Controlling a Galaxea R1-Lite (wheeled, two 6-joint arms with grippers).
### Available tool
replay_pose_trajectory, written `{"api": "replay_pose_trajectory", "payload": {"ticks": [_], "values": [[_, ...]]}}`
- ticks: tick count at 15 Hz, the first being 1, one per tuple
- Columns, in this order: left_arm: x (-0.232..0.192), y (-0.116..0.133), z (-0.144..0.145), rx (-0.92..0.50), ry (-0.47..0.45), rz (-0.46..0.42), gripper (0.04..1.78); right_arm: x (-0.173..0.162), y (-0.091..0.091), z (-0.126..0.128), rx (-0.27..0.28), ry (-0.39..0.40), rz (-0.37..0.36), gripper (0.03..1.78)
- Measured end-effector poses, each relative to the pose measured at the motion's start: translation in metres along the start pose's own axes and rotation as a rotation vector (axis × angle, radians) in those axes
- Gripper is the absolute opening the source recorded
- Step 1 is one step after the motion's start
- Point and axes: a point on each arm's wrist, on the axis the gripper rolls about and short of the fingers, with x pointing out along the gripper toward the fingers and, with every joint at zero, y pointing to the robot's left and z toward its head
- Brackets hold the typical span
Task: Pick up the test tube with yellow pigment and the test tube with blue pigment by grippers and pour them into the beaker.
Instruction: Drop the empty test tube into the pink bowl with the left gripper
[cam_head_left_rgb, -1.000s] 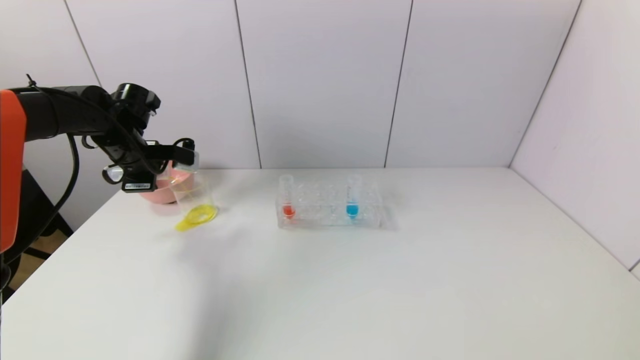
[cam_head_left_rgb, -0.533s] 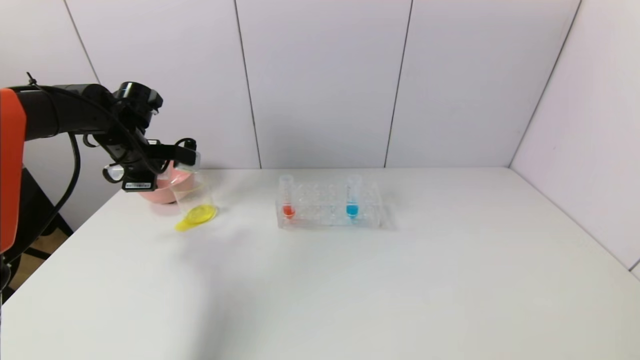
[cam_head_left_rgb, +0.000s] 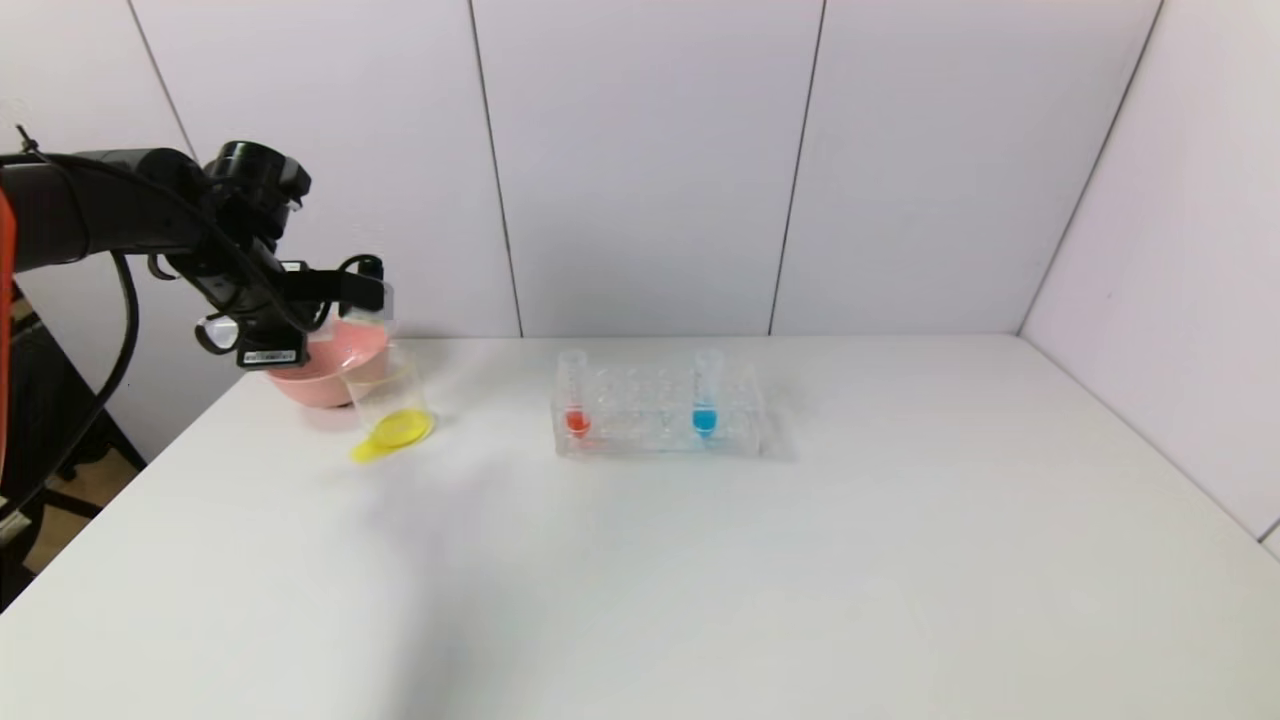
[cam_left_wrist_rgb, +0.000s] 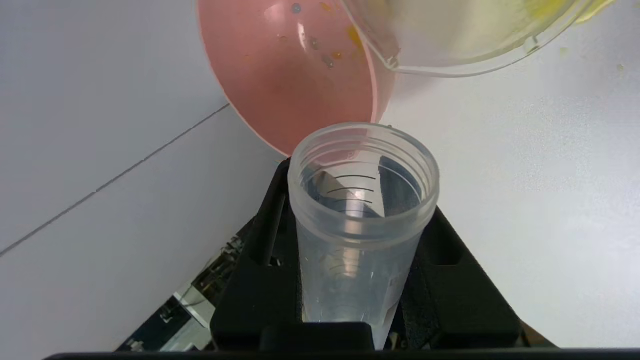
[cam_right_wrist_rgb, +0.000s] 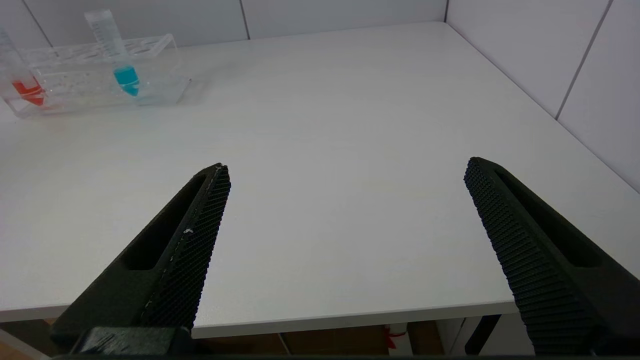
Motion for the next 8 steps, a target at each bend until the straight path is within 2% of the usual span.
{"api": "replay_pose_trajectory", "payload": {"ticks": [4,8], "values": [[-0.037,0.008,-0.009,-0.351,-0.08,0.053,0.54,0.0,0.0,0.0,0.0,0.0,0.0,1.71],[-0.06,0.02,-0.018,-0.806,-0.288,0.086,0.54,0.0,0.0,0.0,0.0,0.0,0.0,1.71]]}}
